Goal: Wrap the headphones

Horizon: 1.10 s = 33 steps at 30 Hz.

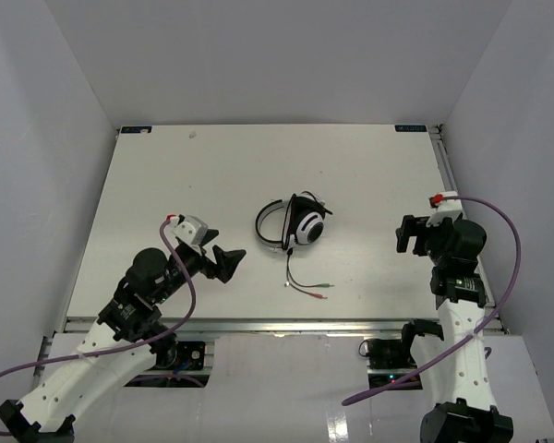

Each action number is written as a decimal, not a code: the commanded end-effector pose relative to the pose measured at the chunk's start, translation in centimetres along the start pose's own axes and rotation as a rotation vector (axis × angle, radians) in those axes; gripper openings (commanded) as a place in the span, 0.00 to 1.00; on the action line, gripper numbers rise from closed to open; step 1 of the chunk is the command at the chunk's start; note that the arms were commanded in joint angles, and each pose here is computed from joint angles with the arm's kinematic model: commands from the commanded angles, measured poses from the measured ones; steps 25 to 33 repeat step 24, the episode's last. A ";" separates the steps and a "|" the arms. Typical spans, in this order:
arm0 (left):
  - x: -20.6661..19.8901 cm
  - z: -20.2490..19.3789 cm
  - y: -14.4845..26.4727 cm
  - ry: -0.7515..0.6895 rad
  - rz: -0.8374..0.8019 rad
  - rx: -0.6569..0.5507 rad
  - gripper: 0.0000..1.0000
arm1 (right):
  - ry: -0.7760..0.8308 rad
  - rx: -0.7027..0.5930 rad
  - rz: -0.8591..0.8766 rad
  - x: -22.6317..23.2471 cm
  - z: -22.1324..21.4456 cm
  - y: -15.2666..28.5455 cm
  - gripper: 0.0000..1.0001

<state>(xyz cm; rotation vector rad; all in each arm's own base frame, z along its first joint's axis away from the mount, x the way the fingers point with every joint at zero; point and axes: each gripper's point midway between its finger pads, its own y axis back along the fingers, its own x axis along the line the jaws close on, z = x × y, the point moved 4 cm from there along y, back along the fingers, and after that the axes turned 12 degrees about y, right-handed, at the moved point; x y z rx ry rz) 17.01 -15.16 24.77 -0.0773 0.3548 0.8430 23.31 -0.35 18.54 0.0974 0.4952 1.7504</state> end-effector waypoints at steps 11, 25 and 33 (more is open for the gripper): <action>1.4 0.4 0.9 -0.008 0.103 -0.029 0.98 | -0.181 -0.030 -0.299 -3.3 -0.5 0.9 0.90; 1.5 0.4 1.0 -0.008 0.110 -0.034 0.98 | -0.193 -0.069 -0.241 -2.5 0.2 1.0 0.90; 1.5 0.4 1.0 -0.008 0.110 -0.034 0.98 | -0.193 -0.069 -0.241 -2.5 0.2 1.0 0.90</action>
